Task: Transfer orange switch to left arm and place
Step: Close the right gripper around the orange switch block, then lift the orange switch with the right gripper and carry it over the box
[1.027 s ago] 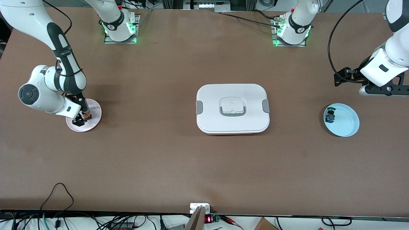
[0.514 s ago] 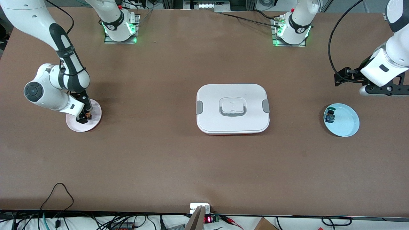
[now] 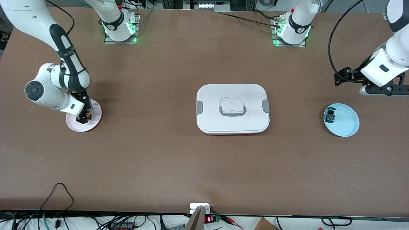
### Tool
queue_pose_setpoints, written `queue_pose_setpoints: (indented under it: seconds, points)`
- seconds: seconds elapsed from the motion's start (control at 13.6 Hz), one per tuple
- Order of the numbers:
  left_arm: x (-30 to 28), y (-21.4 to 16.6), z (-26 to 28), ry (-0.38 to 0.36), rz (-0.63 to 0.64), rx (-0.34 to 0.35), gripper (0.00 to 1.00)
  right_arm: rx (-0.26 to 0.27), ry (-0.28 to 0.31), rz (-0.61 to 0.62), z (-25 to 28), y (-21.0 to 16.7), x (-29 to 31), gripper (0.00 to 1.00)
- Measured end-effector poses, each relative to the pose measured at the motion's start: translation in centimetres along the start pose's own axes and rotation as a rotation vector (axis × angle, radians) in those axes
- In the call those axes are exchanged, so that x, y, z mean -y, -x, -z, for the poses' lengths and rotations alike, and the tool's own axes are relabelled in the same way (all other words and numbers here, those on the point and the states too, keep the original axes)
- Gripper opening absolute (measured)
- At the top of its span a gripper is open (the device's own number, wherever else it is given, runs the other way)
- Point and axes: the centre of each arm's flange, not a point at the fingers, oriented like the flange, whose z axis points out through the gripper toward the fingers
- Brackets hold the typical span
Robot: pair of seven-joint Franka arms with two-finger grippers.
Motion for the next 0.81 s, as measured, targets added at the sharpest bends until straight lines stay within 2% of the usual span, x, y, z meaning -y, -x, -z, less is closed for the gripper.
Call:
queue_pose_setpoints:
  seconds: [0.22,0.37,0.81]
  points:
    - [0.0,0.0,0.0,0.000,0.000,0.000,1.00,0.000,0.001,-0.007,-0.2,0.3,0.2,0.96]
    - [0.0,0.0,0.0,0.000,-0.001,0.000,1.00,-0.001,0.006,-0.012,-0.2,0.4,0.2,0.73]
    - [-0.1,0.0,0.0,0.000,-0.002,0.000,1.00,-0.029,0.033,-0.031,0.0,-0.6,-0.7,0.73]
